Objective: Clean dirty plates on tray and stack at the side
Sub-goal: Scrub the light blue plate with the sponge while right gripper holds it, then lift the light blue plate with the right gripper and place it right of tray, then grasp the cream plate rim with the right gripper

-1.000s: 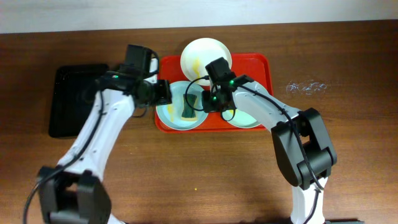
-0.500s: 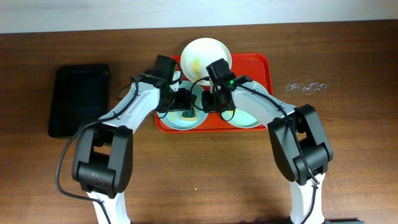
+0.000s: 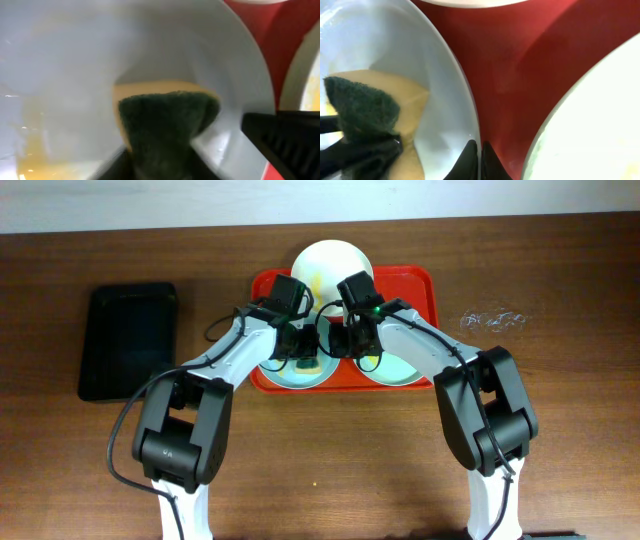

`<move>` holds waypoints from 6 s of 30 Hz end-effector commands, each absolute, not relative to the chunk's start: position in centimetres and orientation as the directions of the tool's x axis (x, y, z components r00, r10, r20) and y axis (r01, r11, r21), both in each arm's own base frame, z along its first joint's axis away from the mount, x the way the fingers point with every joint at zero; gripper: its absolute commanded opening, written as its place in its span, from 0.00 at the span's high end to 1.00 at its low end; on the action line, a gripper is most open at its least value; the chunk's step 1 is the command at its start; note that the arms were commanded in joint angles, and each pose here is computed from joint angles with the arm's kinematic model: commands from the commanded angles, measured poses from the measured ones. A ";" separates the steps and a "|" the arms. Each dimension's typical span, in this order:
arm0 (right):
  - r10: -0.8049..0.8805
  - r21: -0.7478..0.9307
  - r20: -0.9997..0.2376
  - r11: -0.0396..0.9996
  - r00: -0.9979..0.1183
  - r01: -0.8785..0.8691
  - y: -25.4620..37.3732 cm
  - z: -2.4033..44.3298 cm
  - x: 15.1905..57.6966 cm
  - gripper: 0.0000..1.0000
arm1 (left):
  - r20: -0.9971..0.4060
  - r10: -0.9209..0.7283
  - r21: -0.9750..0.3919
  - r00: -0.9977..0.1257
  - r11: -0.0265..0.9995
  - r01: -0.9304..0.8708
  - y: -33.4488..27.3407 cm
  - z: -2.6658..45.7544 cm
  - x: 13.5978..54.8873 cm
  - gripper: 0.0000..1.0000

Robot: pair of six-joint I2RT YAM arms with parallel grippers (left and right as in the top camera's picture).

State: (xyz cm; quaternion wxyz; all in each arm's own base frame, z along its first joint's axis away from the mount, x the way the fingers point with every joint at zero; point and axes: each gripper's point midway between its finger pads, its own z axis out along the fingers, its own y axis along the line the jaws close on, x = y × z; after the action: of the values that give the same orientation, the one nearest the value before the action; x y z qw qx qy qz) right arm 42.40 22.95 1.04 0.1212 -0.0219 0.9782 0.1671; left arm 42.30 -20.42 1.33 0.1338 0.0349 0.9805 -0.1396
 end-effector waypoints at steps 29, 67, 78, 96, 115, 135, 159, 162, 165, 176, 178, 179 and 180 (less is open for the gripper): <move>-0.031 0.339 -0.244 0.934 -0.969 -0.115 23.8 1.2 42.2 0.96 | -0.260 -0.124 0.221 -0.957 0.958 -0.185 -4.9 -0.7 45.7 1.00; -0.702 -0.874 -0.430 0.482 -0.567 0.066 23.8 24.4 44.2 0.96 | -0.462 -0.445 -0.094 -0.767 0.885 -0.456 2.8 11.8 41.8 1.00; -0.752 -0.893 -0.434 0.432 -0.496 0.126 27.6 26.5 42.2 0.96 | -0.439 -0.445 -0.081 -0.781 0.885 -0.459 2.8 11.5 41.1 1.00; 0.551 0.250 -0.441 0.833 -0.708 0.493 -15.4 8.7 47.6 0.96 | -0.437 -0.445 -0.079 -0.782 0.885 -0.459 2.8 11.5 41.1 1.00; 0.081 0.214 -0.654 0.973 -0.752 -0.081 14.9 3.7 56.6 0.05 | -0.441 -0.443 -0.082 -0.781 0.886 -0.456 2.6 11.5 41.2 1.00; -0.170 0.113 -0.723 0.927 -0.669 -0.357 24.2 2.6 55.0 0.53 | -0.450 -0.443 -0.087 -0.775 0.886 -0.455 2.6 11.7 41.4 1.00; 0.030 0.158 -0.253 0.987 -0.967 -0.010 20.8 -0.2 44.0 0.93 | -0.442 -0.290 -0.136 -0.849 0.957 -0.256 -6.2 11.7 41.4 1.00; -0.157 0.134 -0.431 0.963 -0.889 -0.235 22.4 1.3 47.4 0.62 | -0.442 -0.289 -0.136 -0.849 0.957 -0.255 -6.3 11.7 41.4 1.00; -0.192 0.107 -0.468 0.957 -0.862 -0.271 22.5 1.7 48.2 0.55 | -0.438 -0.288 -0.133 -0.852 0.958 -0.255 -6.2 11.5 41.4 1.00; -0.212 0.089 -0.362 0.961 -0.908 -0.260 21.7 -2.0 46.3 0.85 | -0.424 -0.288 -0.167 -0.859 0.957 -0.239 -6.9 11.5 41.4 1.00; -0.213 0.089 -0.361 0.961 -0.908 -0.261 21.7 -2.1 46.3 0.94 | -0.421 -0.280 -0.171 -0.863 0.959 -0.228 -7.4 11.5 41.3 1.00; -0.212 0.089 -0.362 0.961 -0.908 -0.260 21.8 -2.1 46.3 0.96 | -0.422 -0.273 -0.171 -0.865 0.960 -0.220 -7.7 11.5 41.2 1.00; -0.209 0.092 -0.363 0.962 -0.908 -0.258 21.8 -2.0 46.4 0.96 | -0.424 -0.265 -0.172 -0.866 0.962 -0.210 -8.2 11.5 41.2 1.00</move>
State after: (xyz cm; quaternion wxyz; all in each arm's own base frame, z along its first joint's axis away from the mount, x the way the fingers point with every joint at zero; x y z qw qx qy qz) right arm 47.34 22.60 0.94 0.2081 -0.1203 0.9664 0.0909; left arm 41.34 -7.03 10.75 0.2198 -0.1291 0.9659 -0.0457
